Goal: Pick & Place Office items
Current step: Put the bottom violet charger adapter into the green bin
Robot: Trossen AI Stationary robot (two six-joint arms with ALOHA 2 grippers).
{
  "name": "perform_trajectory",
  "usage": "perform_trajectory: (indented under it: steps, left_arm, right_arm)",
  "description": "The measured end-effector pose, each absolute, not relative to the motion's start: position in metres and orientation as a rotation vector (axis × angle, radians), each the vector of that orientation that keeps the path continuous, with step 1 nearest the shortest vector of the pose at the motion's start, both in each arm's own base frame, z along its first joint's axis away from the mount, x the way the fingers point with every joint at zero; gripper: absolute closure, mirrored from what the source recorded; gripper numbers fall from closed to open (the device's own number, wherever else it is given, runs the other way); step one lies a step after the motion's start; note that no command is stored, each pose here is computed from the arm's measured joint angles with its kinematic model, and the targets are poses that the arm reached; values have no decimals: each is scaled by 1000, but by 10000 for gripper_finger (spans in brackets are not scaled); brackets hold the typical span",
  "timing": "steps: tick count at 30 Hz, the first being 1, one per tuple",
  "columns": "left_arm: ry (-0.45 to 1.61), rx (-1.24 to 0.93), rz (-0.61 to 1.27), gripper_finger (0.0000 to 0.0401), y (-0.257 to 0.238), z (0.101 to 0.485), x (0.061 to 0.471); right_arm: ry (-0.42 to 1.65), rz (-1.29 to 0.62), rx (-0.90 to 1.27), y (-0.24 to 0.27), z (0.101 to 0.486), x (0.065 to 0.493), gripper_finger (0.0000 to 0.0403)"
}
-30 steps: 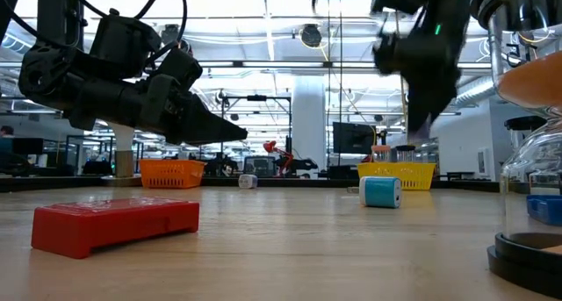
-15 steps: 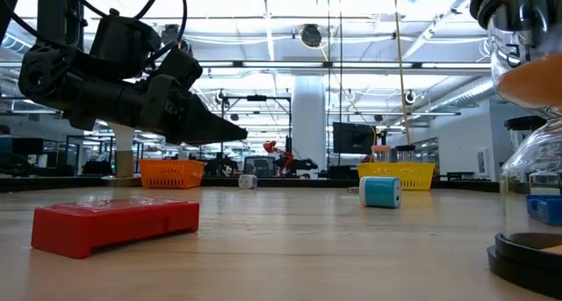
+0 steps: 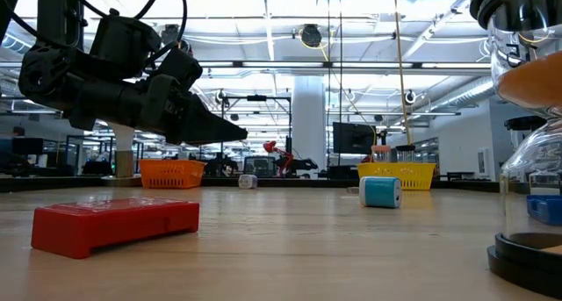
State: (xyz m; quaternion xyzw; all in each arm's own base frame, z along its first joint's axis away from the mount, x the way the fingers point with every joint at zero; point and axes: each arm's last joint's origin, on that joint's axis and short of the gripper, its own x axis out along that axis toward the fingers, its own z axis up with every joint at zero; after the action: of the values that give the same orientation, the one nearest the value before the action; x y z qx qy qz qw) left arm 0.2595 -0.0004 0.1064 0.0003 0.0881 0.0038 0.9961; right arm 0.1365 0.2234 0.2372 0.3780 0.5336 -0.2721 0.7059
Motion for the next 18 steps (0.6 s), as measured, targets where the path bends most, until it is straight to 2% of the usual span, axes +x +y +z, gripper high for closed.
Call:
perform_trajectory:
  steps: [5, 18]
  left_arm:
    - [176, 1, 8, 380, 0, 106, 260]
    - [176, -4, 8, 380, 0, 106, 260]
  right_arm:
    - [1263, -661, 870, 235, 222, 138, 263]
    - [1267, -707, 834, 243, 196, 143, 264]
